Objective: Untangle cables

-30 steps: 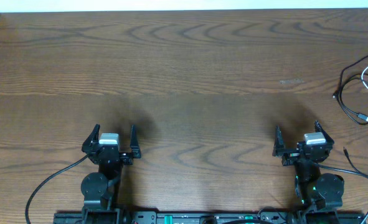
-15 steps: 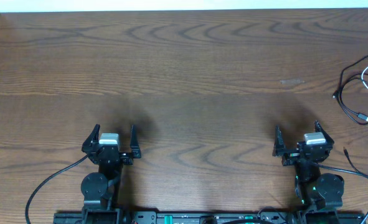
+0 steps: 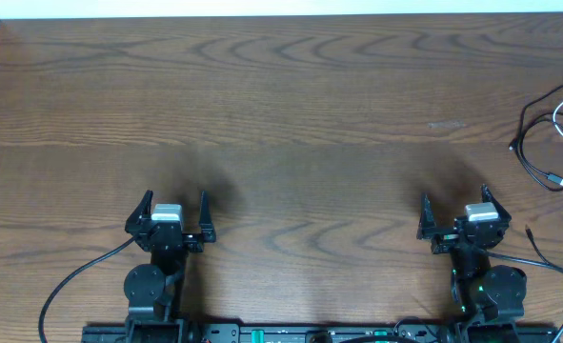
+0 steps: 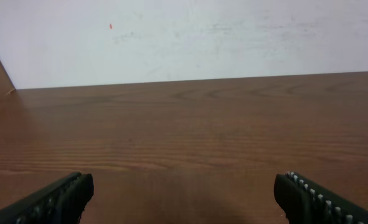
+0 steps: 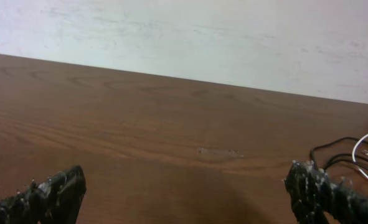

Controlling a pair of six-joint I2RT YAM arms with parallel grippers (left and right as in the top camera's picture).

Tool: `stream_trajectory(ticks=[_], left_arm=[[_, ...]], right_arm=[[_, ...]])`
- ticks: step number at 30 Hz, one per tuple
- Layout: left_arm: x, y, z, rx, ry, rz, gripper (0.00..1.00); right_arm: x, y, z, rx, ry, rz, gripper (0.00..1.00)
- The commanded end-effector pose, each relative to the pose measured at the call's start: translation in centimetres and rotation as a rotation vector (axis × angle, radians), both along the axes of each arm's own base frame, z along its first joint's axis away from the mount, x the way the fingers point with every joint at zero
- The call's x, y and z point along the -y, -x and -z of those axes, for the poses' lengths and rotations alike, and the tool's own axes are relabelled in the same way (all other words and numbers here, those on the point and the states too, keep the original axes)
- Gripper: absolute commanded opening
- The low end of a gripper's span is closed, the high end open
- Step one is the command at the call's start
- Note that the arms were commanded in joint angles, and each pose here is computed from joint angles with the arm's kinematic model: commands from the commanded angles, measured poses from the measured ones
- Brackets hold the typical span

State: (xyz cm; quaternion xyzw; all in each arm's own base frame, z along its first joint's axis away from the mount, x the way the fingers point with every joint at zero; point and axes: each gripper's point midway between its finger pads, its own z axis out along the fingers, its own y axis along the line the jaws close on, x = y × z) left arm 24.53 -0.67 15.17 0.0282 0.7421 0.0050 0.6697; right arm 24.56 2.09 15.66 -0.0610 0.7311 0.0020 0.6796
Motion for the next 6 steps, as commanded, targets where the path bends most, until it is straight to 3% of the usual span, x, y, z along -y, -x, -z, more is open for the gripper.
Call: stream_trajectory(ticks=[1, 6], left_arm=[[0.39, 0.15, 1.41, -0.047, -0.018, 0.027, 0.98], [0.39, 0.15, 1.41, -0.047, -0.018, 0.027, 0.98]], right_arm=[[-0.19, 0.05, 0.06, -0.001, -0.005, -0.009, 0.99], [-0.19, 0.05, 0.04, 0.0, -0.005, -0.009, 0.99]])
